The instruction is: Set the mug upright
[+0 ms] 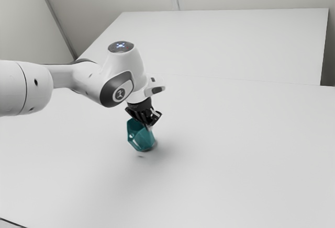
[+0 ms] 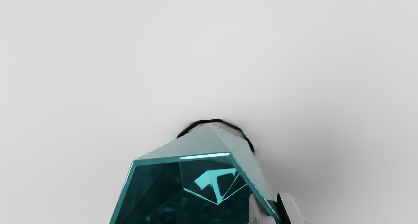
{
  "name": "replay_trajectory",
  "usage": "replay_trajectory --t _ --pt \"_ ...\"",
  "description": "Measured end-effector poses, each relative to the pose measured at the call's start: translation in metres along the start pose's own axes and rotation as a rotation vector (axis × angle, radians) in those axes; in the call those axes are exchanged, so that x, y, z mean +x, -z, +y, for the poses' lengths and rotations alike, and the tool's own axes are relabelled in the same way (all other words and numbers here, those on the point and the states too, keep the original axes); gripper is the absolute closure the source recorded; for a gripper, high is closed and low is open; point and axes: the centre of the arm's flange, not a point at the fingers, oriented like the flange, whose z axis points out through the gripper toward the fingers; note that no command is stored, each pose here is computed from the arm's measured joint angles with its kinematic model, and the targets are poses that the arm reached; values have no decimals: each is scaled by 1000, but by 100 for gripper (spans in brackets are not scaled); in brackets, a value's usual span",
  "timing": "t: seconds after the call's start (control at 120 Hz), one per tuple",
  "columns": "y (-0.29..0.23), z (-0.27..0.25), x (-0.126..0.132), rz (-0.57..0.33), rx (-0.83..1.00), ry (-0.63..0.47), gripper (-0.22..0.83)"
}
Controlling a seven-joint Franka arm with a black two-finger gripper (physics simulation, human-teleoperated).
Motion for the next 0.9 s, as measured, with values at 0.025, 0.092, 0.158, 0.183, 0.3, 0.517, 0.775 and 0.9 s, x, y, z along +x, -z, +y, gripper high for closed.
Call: replay_trajectory --t 0.025,0.092,0.158,0.183,0.3,0.517,0.775,0.9 --pt "-1 -2 0 -1 0 4 79" --pt "-3 -4 0 -2 -1 10 75" --pt "-3 -4 0 -2 -5 11 61" --pt "-3 -4 1 -2 -6 10 55" --pt "-3 -2 0 1 -9 4 32" --pt "39 -5 -6 33 1 4 12" --pt "149 -11 14 81 -26 44 3" --pt "218 -33 31 105 -47 93 2"
